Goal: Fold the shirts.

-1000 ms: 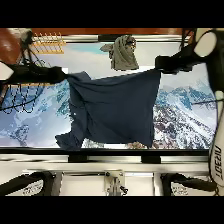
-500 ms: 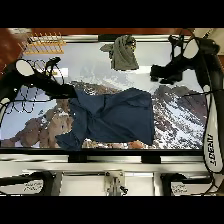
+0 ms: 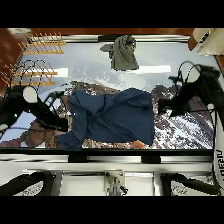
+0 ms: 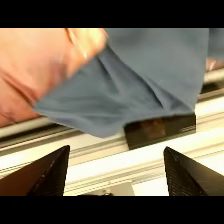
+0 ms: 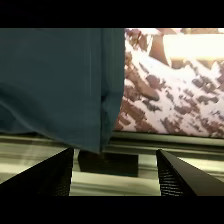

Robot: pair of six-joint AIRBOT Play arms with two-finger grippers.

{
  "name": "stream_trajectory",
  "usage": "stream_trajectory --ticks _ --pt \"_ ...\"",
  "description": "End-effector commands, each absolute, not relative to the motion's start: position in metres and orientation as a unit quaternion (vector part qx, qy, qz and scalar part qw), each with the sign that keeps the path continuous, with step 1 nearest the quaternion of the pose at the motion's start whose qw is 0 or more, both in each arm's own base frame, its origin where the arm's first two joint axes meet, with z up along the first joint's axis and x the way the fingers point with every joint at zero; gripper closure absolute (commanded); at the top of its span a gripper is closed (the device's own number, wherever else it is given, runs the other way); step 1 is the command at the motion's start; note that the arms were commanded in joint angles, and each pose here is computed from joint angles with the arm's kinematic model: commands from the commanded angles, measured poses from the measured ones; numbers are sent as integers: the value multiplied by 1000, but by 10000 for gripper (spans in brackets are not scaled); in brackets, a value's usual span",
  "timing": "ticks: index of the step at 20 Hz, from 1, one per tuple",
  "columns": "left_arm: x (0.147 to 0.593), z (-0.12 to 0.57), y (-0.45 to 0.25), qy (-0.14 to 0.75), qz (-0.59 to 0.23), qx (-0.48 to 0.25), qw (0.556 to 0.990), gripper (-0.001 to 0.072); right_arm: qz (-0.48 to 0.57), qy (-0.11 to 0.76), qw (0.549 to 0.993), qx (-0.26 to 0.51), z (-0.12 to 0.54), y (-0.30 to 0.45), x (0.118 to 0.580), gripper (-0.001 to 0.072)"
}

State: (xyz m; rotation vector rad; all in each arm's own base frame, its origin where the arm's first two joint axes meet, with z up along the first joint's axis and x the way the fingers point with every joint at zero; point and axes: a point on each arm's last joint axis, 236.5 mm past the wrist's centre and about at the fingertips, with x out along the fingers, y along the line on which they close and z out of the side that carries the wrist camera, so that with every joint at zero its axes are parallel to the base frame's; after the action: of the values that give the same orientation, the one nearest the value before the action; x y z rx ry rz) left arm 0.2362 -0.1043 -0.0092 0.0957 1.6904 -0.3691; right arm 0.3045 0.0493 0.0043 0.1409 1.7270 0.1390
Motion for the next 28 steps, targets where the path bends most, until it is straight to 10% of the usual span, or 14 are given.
stream_trajectory --ticks 1,12,16,28 --pt "191 -41 -130 742 -184 59 642 31 83 793 598 87 -31 63 264 83" --pt "196 -88 -203 712 -217 6 668 64 82 776 619 93 -36 65 276 83" --pt "189 -99 -196 736 -208 11 644 657 81 775 620 94 -39 65 277 83" --pt "195 -50 -176 705 -230 41 670 676 116 792 578 160 -81 98 237 83"
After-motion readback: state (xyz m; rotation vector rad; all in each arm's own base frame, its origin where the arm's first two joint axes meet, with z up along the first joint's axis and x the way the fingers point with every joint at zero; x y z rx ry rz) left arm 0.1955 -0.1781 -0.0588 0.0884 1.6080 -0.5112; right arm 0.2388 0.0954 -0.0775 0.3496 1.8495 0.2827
